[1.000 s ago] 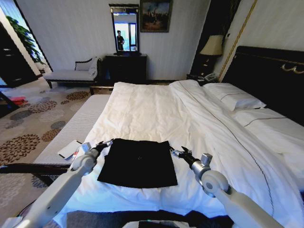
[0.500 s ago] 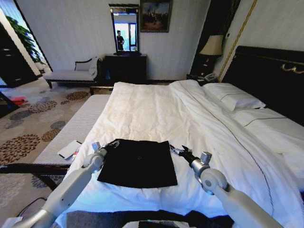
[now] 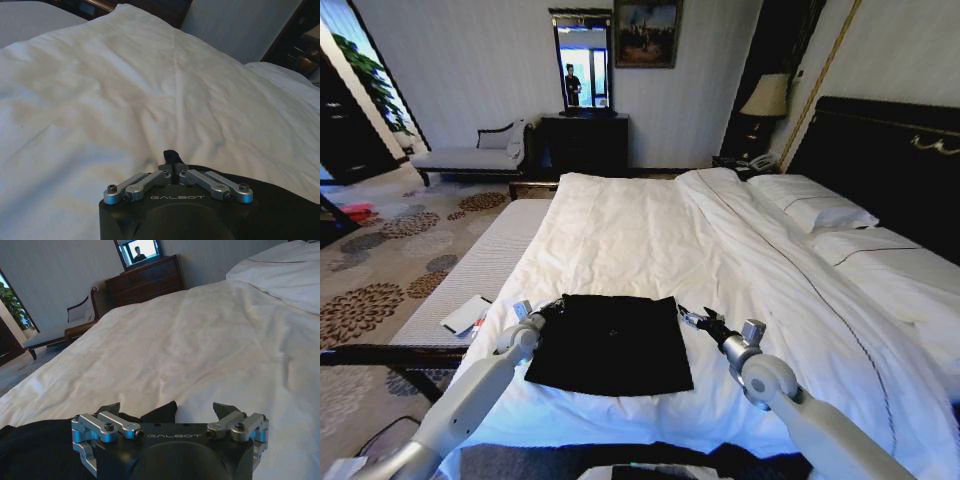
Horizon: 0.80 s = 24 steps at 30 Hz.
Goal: Fold the clothes on the bed.
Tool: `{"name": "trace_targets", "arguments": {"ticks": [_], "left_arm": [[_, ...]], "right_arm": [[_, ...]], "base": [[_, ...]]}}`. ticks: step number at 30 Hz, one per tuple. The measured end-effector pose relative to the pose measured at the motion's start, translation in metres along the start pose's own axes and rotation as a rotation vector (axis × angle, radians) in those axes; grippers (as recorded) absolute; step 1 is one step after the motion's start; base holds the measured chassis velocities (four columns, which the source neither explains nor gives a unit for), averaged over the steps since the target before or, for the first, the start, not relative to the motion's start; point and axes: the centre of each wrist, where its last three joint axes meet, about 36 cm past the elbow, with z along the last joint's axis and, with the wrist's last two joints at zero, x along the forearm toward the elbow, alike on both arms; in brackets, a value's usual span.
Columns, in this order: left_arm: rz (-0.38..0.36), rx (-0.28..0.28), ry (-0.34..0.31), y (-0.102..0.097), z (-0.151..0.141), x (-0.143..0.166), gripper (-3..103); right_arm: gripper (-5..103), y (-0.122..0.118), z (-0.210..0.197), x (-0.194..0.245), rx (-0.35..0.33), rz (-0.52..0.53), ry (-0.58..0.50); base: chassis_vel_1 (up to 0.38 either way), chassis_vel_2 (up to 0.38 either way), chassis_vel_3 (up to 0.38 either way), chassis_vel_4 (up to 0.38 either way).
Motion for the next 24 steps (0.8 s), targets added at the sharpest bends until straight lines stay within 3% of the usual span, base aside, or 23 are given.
{"name": "trace_targets", "arguments": {"ticks": [14,24], "left_arm": [[-0.010,0.015,-0.013,-0.006,0.008,0.012,1],[-0.011,0.006,-0.015,-0.006,0.007,0.017,1]], "right_arm": [[100,-0.011,-0.015,-0.080,-0.025,-0.023,0.051],[100,-0.027,-0.004,-0.131,0.075,0.008,0.103]], "base": [[0.000,0.000,0.000,0.000],[0.000,0.000,0.000,0.000]]}}
